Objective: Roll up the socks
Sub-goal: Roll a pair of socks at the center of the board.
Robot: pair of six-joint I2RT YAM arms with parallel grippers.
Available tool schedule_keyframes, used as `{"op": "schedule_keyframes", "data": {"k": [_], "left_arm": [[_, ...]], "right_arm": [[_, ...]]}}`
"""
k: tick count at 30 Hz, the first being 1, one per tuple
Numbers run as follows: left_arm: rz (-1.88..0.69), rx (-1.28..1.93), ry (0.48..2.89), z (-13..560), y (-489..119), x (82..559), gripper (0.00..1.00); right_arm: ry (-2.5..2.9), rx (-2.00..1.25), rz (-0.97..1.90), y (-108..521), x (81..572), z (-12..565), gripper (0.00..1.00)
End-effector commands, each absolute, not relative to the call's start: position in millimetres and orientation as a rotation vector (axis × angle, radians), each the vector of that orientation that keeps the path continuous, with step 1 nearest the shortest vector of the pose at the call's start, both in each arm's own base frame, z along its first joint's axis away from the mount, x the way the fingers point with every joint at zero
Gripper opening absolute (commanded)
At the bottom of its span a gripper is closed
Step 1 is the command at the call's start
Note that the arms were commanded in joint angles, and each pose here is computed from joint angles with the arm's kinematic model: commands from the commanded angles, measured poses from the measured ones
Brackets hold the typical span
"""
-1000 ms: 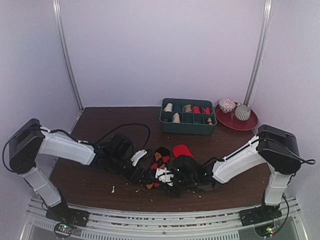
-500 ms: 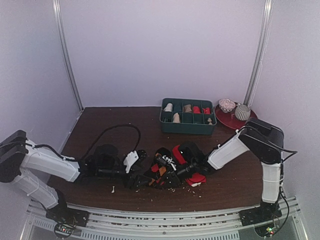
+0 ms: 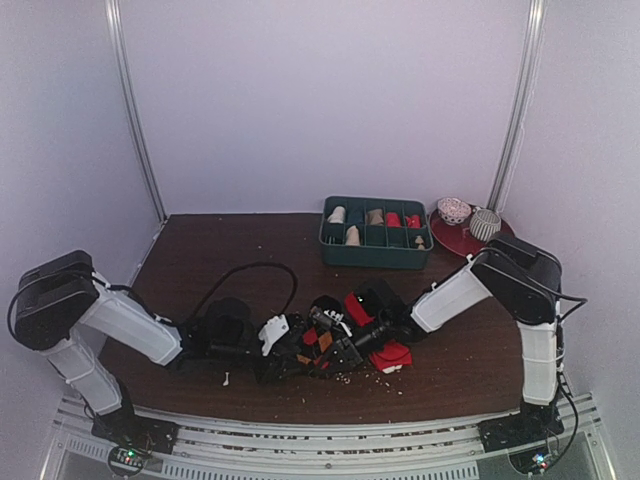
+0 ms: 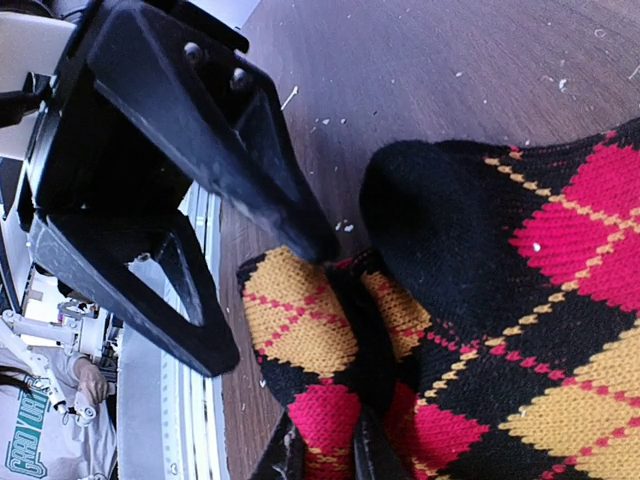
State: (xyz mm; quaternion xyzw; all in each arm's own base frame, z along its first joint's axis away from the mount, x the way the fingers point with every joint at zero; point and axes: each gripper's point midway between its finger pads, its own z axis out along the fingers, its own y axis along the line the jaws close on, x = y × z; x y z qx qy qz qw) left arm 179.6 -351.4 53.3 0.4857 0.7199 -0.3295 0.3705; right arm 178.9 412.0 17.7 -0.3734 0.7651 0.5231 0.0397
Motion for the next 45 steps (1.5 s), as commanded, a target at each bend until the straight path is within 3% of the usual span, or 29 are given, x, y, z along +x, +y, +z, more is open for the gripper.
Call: {"op": "schedule_keyframes", "data": {"k": [1, 5, 9, 15, 19, 23, 25, 32, 45], "left_arm": [[-0.91, 1.27, 1.796, 60, -366, 179, 0.33], [-0.938, 1.273, 1.81, 56, -368, 176, 0.28], [-0.945, 1.293, 1.863, 42, -370, 175, 0.01], [-0.887, 1.217, 2.108, 9, -360, 181, 0.0], [-0.802, 1.115, 2.386, -21, -341, 181, 0.0], [-0.856, 0.978, 2.592, -34, -324, 172, 0.0], [-0.882, 0.947, 2.649, -36, -321, 167, 0.0], [-0.867, 0.924, 2.754, -38, -316, 164, 0.0], [-0.849, 0.935, 2.776, -40, -313, 163, 0.0]], "right_arm": [[2.921, -0.998, 1.344, 345, 133, -71, 0.13], [2.918, -1.009, 1.34, 346, 134, -72, 0.13], [2.91, -1.026, 1.325, 347, 136, -71, 0.15], [2.806, -1.096, 1.299, 355, 148, -54, 0.3], [2.559, -1.142, 1.28, 370, 170, -7, 0.44], [2.259, -1.132, 1.209, 374, 188, 46, 0.48], [2.097, -1.186, 1.089, 370, 189, 63, 0.56], [1.608, -1.469, 0.482, 374, 160, 83, 0.61], [1.535, -1.609, 0.325, 392, 167, 55, 0.61]]}}
